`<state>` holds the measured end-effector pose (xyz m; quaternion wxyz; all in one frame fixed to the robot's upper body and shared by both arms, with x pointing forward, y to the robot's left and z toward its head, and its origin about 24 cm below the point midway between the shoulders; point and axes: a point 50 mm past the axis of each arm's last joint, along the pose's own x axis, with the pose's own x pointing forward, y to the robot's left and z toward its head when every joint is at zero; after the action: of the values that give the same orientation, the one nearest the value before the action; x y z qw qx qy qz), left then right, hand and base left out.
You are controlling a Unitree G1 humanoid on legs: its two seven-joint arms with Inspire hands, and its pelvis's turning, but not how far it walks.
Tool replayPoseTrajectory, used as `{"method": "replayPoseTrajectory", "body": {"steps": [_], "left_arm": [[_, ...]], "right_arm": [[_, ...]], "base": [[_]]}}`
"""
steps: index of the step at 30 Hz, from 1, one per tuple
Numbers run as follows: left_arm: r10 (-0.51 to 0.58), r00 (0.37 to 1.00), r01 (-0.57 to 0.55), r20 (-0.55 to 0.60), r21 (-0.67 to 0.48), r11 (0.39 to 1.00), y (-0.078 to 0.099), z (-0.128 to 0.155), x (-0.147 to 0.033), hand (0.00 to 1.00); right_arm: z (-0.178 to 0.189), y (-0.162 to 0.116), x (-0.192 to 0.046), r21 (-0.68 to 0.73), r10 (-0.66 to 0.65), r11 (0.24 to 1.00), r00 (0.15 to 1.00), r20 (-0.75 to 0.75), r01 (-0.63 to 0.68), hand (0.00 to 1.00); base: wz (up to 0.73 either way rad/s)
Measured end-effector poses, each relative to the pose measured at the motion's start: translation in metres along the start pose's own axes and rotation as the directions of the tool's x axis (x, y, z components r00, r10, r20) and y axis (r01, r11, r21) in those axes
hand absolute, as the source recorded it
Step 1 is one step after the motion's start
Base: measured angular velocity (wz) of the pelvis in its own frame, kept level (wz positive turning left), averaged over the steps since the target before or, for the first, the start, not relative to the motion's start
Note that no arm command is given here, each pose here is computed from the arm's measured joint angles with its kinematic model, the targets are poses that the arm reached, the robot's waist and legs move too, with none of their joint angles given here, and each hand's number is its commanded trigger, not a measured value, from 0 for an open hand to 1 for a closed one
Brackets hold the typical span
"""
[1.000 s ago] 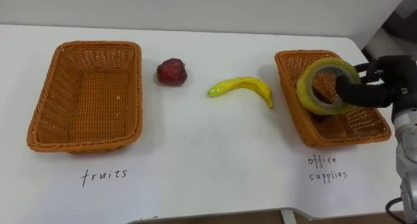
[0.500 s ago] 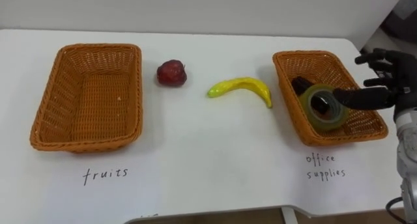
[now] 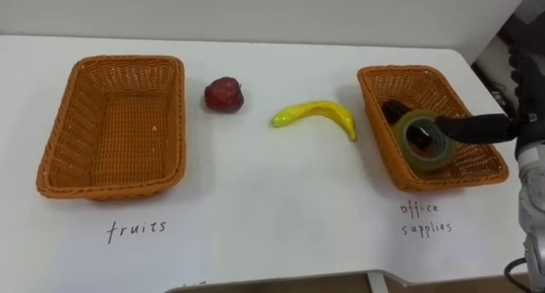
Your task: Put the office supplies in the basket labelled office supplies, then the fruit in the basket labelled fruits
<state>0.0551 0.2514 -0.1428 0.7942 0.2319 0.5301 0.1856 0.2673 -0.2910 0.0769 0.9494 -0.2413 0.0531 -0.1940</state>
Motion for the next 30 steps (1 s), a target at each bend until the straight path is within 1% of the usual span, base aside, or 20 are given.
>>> {"method": "replayPoseTrajectory", "body": {"steps": [6, 11, 18, 25, 30], "left_arm": [[-0.019, 1.000, 0.019, 0.012, 0.013, 1.000, -0.005, 0.002, -0.001, 0.00], [-0.030, 0.999, 0.029, 0.018, 0.017, 0.999, -0.006, 0.004, -0.001, 0.00], [-0.026, 1.000, 0.026, 0.014, 0.016, 1.000, -0.005, 0.004, 0.000, 0.00], [-0.042, 0.999, 0.042, 0.013, 0.012, 0.999, -0.005, 0.004, 0.001, 0.00], [-0.043, 0.999, 0.043, 0.010, 0.013, 0.999, -0.005, 0.003, 0.000, 0.00]], "right_arm": [[0.007, 0.001, 0.000, 0.028, 0.005, 1.000, 1.000, 0.025, -0.006, 0.00], [0.028, -0.004, -0.002, 0.034, -0.010, 0.999, 0.993, 0.121, 0.006, 0.00], [0.047, -0.010, -0.004, 0.017, -0.030, 0.999, 0.978, 0.205, 0.027, 0.00], [0.087, -0.014, 0.006, 0.068, -0.066, 0.997, 0.941, 0.331, 0.046, 0.00], [0.094, -0.014, 0.008, 0.077, -0.071, 0.996, 0.934, 0.350, 0.047, 0.00]], "base": [[0.00], [0.00], [0.00], [0.01], [0.05]]}}
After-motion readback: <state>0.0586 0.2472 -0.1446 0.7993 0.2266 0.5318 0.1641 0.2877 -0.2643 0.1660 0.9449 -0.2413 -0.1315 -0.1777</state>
